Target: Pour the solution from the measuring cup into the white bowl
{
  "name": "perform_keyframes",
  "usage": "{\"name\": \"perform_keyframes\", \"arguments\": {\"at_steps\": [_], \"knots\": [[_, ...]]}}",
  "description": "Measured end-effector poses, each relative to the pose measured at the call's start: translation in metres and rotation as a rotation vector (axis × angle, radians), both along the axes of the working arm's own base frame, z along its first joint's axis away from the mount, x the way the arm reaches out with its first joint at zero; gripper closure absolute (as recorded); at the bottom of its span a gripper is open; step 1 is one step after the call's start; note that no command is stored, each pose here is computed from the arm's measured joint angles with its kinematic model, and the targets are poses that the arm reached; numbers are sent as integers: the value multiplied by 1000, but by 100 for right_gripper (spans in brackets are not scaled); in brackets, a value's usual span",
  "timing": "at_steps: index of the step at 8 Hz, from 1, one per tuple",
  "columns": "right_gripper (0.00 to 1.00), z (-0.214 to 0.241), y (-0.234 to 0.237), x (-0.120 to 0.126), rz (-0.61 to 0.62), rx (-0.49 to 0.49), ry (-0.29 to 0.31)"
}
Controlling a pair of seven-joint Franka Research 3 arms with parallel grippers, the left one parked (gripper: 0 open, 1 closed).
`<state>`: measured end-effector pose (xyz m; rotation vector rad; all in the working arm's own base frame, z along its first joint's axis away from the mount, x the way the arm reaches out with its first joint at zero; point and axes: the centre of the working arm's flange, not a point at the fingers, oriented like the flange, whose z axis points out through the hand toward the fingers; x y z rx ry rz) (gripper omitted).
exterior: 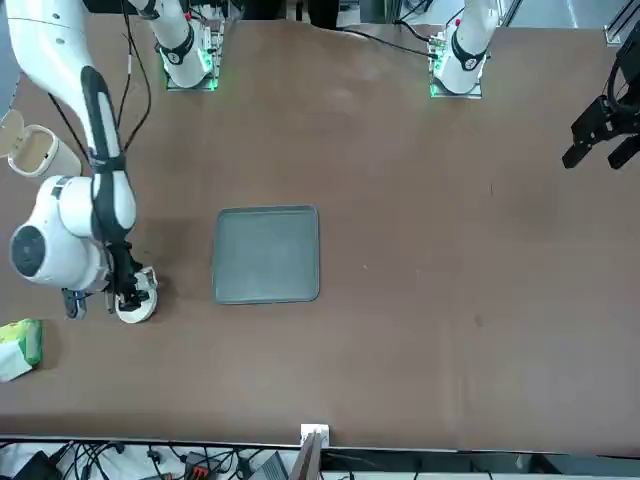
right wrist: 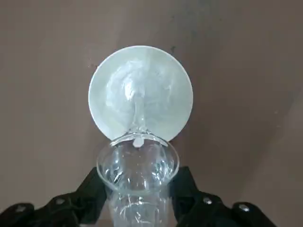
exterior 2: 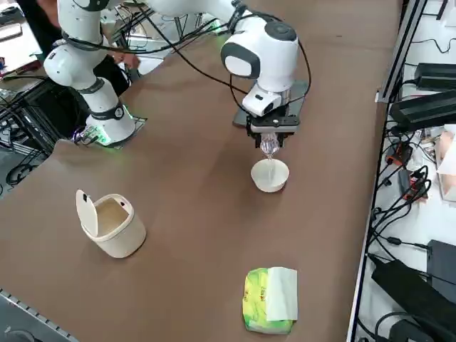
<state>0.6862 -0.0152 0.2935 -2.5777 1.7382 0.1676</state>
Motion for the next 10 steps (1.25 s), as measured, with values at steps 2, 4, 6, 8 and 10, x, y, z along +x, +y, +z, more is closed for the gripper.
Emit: {"name": "perform_keyframes", "arguments": {"at_steps": [2, 4, 6, 8, 10], "knots": [[27, 4, -23, 0, -49, 99, -24], [27, 7, -40, 1, -89, 206, -54], [27, 9, -58, -2, -116, 340, -78], [27, 10, -80, -6, -125, 478, -110], [27, 10, -106, -13, -139, 576, -141]]}}
